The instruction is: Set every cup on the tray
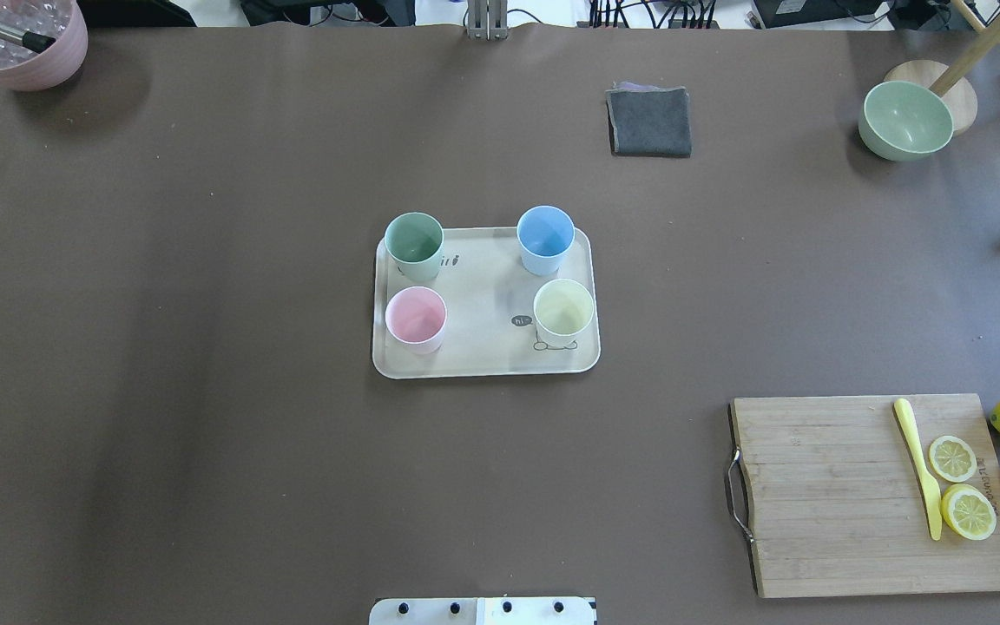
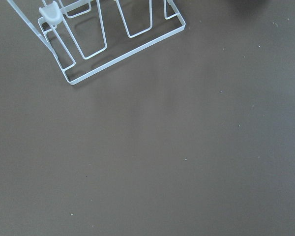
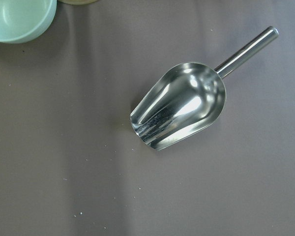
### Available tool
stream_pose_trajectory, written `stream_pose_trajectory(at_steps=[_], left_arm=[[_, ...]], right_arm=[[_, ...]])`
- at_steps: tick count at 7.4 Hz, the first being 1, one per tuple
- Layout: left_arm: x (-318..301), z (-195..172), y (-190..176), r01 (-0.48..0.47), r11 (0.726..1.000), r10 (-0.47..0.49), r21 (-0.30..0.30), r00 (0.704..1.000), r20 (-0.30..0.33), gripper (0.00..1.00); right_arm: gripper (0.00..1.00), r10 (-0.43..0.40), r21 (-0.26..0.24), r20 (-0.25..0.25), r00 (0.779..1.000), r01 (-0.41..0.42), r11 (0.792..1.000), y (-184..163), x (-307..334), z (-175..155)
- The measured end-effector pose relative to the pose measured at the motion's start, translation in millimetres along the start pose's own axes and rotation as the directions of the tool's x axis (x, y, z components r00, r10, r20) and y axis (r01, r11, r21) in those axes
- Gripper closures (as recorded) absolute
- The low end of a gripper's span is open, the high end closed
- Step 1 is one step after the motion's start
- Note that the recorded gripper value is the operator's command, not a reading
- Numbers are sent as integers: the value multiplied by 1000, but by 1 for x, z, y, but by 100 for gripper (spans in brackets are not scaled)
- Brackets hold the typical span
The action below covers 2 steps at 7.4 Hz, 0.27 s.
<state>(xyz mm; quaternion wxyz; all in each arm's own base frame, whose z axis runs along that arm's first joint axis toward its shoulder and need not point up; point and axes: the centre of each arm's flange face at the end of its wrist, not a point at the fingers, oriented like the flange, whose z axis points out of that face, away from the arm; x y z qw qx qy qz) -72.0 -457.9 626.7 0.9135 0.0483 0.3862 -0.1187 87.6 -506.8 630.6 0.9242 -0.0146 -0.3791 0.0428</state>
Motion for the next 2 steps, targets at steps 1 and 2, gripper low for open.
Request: stream_pose_trajectory(at_steps=[1, 2], left_arm=[[1, 0, 0, -1, 1000, 1, 1, 1000, 0, 2], [1, 0, -1, -3, 1000, 3, 1, 1000, -1, 2]], right_arm=[[0, 0, 0, 0, 1000, 0, 1000, 0, 0, 0], [0, 1, 0, 1, 1000, -1, 1000, 0, 0, 0]])
